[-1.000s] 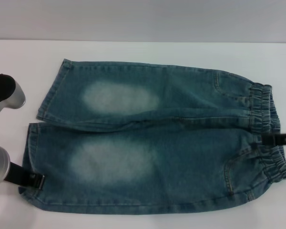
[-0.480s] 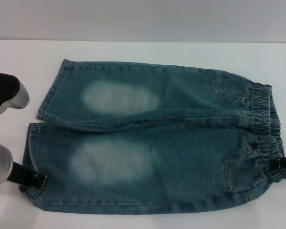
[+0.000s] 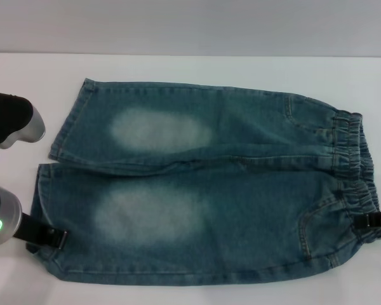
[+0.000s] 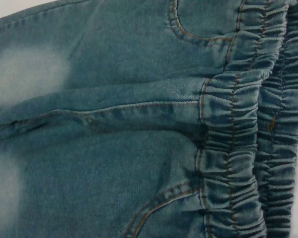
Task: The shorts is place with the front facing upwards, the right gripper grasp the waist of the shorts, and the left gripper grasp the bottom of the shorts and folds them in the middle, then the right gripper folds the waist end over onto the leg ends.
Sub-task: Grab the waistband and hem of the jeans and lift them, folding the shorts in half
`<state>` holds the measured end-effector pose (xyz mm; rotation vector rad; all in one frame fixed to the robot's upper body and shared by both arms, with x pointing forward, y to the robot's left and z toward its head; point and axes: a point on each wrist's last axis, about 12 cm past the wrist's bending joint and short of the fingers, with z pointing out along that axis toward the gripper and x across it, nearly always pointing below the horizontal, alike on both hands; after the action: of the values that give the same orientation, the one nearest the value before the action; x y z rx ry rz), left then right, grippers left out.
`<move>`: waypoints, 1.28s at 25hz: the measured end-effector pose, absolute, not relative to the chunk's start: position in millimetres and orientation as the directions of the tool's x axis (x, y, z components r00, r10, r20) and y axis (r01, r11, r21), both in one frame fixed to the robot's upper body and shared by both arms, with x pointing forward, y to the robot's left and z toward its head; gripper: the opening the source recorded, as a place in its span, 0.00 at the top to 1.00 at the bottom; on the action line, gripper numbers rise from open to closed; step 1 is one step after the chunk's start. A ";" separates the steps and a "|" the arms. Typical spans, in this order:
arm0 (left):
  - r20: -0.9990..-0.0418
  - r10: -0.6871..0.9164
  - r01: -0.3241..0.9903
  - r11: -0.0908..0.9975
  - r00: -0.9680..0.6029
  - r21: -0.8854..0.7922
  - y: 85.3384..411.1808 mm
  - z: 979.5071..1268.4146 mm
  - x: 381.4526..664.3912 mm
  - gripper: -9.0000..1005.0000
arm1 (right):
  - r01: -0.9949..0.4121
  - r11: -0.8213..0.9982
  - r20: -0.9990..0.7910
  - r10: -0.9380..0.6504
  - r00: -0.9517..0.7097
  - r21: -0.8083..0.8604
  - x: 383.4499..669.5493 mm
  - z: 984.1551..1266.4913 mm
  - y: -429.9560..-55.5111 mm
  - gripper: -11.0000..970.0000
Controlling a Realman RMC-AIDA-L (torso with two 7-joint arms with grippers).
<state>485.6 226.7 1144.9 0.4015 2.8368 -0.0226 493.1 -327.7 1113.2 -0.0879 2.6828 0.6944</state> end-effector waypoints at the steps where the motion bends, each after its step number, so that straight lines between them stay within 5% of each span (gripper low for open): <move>1: -0.272 0.270 0.274 0.961 -0.924 0.023 226.7 1144.9 485.6 0.98 | -0.150 0.877 -0.364 0.030 -0.931 0.456 493.1 1113.2 -327.8 0.20; 10: -0.278 0.278 0.282 0.959 -0.919 0.026 225.5 1145.4 488.2 0.98 | -0.136 0.878 -0.384 0.058 -0.922 0.460 496.8 1117.0 -331.8 0.22; 15: -0.282 0.282 0.287 0.958 -0.917 0.027 224.6 1146.4 489.4 0.98 | -0.137 0.874 -0.381 0.059 -0.923 0.466 501.1 1117.3 -330.9 0.45; 29: -0.286 0.281 0.286 0.958 -0.916 0.026 224.4 1147.1 490.5 0.98 | -0.135 0.881 -0.396 0.063 -0.916 0.453 497.0 1126.8 -336.1 0.90; 32: -0.286 0.281 0.286 0.958 -0.916 0.027 224.7 1147.3 490.6 0.98 | -0.123 0.879 -0.385 0.073 -0.920 0.461 495.9 1124.6 -337.0 0.77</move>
<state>490.6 224.7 1147.3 0.4173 2.8195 -0.0221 495.9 -337.0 1124.6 -0.0374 2.6524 0.6881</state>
